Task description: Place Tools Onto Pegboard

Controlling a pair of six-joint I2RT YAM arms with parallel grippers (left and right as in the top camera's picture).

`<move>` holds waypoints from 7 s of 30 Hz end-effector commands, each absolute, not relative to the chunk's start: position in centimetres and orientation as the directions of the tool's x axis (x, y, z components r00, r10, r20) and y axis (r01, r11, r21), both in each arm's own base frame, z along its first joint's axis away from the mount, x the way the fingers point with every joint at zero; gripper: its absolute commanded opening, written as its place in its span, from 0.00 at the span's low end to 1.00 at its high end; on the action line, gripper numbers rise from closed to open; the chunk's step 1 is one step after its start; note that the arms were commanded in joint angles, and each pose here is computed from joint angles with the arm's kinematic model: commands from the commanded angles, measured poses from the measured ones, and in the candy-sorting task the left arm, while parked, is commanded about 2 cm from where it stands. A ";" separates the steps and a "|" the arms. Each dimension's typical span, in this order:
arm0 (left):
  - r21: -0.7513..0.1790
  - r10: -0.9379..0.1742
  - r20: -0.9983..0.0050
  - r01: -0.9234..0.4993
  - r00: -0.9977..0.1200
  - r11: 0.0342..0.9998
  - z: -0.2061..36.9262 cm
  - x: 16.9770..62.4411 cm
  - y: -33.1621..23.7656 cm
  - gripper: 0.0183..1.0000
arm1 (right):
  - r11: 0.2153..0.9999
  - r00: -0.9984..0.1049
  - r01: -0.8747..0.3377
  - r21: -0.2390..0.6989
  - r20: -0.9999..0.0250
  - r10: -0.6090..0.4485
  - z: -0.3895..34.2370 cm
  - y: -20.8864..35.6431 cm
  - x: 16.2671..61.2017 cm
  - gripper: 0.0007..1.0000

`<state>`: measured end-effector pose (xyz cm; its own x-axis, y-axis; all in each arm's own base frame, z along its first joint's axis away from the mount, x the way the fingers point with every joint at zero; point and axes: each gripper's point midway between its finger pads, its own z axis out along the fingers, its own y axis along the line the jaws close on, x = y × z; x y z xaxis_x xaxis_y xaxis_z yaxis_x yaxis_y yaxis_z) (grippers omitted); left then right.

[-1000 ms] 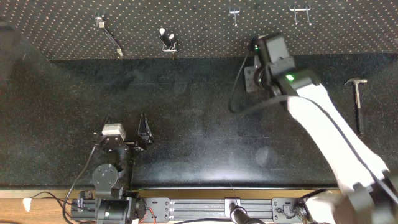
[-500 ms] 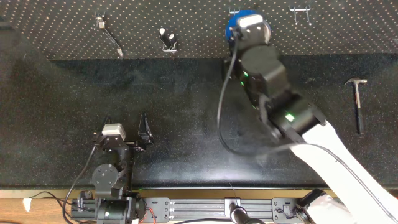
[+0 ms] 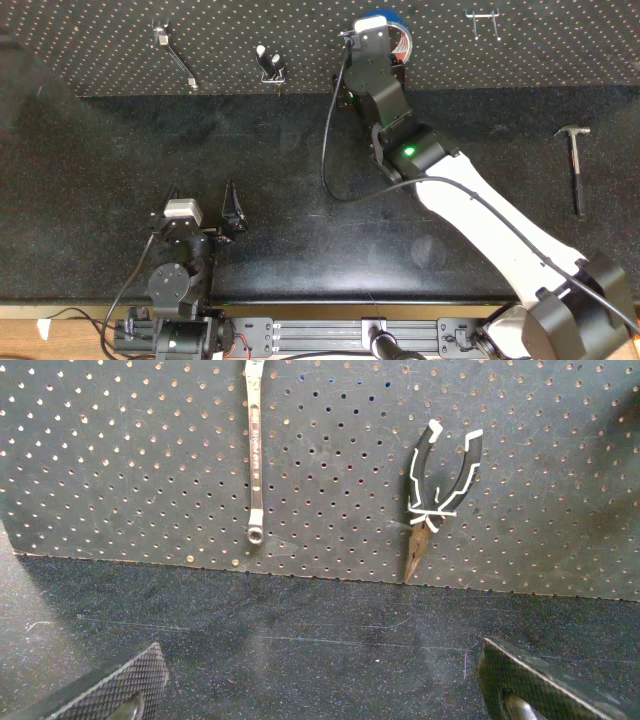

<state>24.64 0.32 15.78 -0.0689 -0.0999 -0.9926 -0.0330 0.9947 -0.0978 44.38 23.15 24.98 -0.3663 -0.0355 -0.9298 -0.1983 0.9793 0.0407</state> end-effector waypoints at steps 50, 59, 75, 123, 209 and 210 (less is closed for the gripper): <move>-0.093 -0.095 -0.993 -0.027 -0.072 0.995 15.7 24.6 0.2 1.00 | 0.989 -0.990 0.060 -0.138 -0.137 0.041 13.7 -12.7 24.0 1.00; -0.093 -0.095 -0.993 -0.026 -0.072 0.995 15.7 24.6 0.2 1.00 | 0.999 -0.995 -0.014 0.047 -0.103 -0.009 8.0 -15.3 25.3 1.00; -0.093 -0.095 -0.993 -0.026 -0.072 0.995 15.7 24.6 0.2 1.00 | 1.000 -1.000 -0.012 0.023 -0.025 -0.011 3.1 -17.4 26.3 1.00; -0.093 -0.095 -0.993 -0.026 -0.072 0.995 15.7 24.6 0.2 1.00 | 0.999 -0.962 0.035 -0.010 -0.271 0.031 7.2 -17.9 30.2 0.07; -0.093 -0.095 -0.993 -0.026 -0.072 0.995 15.7 24.6 0.2 1.00 | 0.967 -0.481 -0.252 0.048 -0.873 -0.082 13.8 3.1 31.6 0.98; -0.093 -0.095 -0.993 -0.026 -0.072 0.995 15.7 24.6 0.2 1.00 | 0.966 -0.463 -0.255 0.043 -0.882 -0.083 13.6 3.2 31.1 0.98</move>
<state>24.64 0.28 15.78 -0.0691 -0.0999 -0.9926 -0.0303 0.9947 -0.0980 32.85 2.59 14.29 -0.4914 -0.1184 -0.8629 -0.2502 0.9682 0.0096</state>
